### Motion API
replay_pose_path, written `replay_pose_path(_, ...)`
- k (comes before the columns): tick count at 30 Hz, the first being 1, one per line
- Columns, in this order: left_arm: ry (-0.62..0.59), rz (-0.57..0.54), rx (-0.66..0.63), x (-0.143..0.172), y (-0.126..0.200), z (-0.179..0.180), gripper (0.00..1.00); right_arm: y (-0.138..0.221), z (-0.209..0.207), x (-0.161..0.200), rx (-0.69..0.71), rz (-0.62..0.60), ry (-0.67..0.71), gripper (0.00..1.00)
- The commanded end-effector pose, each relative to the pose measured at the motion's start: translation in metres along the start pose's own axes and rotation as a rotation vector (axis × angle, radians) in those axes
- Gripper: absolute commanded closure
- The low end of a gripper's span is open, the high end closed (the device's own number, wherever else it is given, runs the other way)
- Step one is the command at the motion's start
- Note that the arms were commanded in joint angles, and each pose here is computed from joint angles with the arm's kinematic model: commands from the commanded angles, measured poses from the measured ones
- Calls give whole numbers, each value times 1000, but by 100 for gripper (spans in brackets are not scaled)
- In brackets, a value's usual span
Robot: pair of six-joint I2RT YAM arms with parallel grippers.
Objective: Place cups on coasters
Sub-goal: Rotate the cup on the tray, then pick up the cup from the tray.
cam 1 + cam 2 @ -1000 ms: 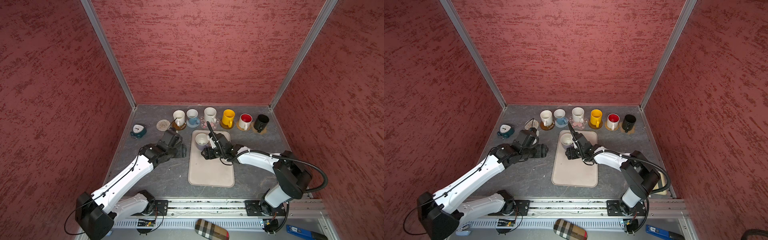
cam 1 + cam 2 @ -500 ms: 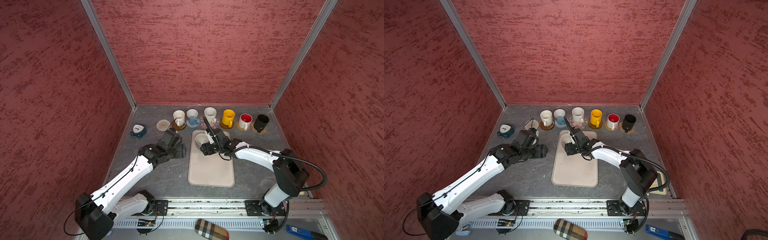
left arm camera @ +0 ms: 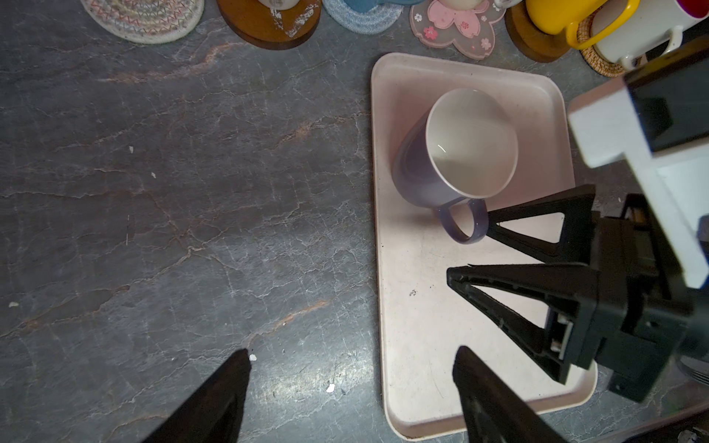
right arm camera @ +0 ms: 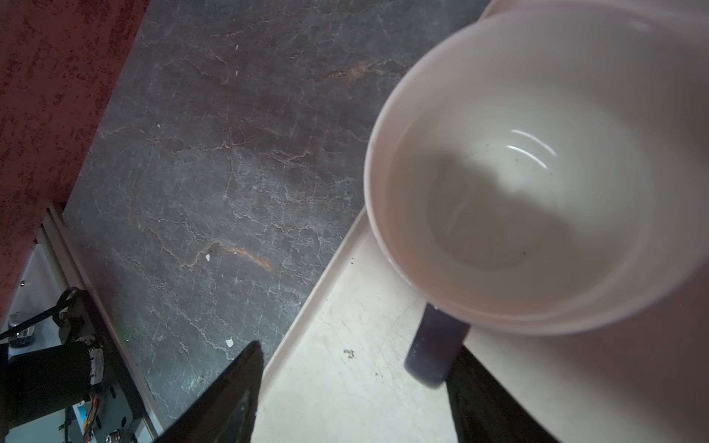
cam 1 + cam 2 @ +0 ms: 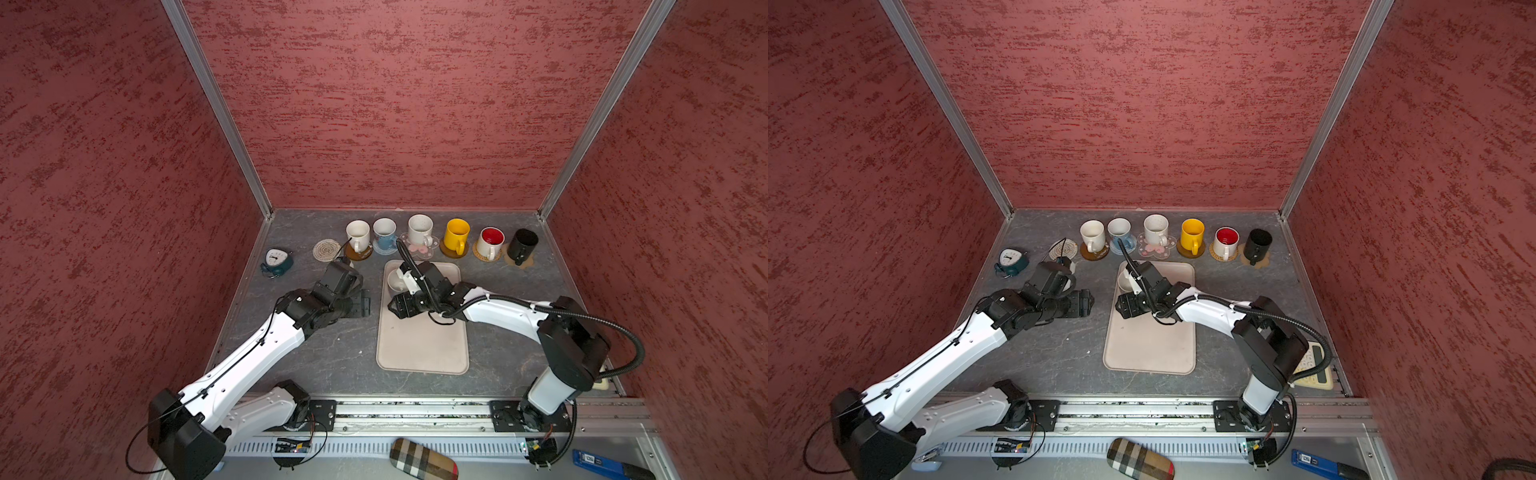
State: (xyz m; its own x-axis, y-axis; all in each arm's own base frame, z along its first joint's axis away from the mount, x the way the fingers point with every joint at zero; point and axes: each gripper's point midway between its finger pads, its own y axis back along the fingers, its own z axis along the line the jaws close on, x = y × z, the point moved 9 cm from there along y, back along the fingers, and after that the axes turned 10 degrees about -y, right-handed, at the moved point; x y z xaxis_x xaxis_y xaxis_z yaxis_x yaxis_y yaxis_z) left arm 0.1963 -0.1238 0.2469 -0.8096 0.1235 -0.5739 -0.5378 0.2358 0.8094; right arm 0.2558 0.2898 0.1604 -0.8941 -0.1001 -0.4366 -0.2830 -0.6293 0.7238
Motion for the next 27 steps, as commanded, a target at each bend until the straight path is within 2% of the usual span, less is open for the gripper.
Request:
replay_pose_path(1, -3, 16, -3, 6, 1, 2, 19, 2, 17, -12, -76, -27, 5, 25)
replay_pose_path(5, -6, 21, 15, 5, 2, 0, 23, 14, 21, -16, -75, -55, 16, 24)
replay_pose_path(13, -21, 51, 57, -7, -12, -23, 24, 60, 26, -16, -60, -154, 31, 19)
replay_pose_path(27, -55, 139, 7, -29, -91, -101, 24, 159, -35, -11, 52, -431, -110, 2)
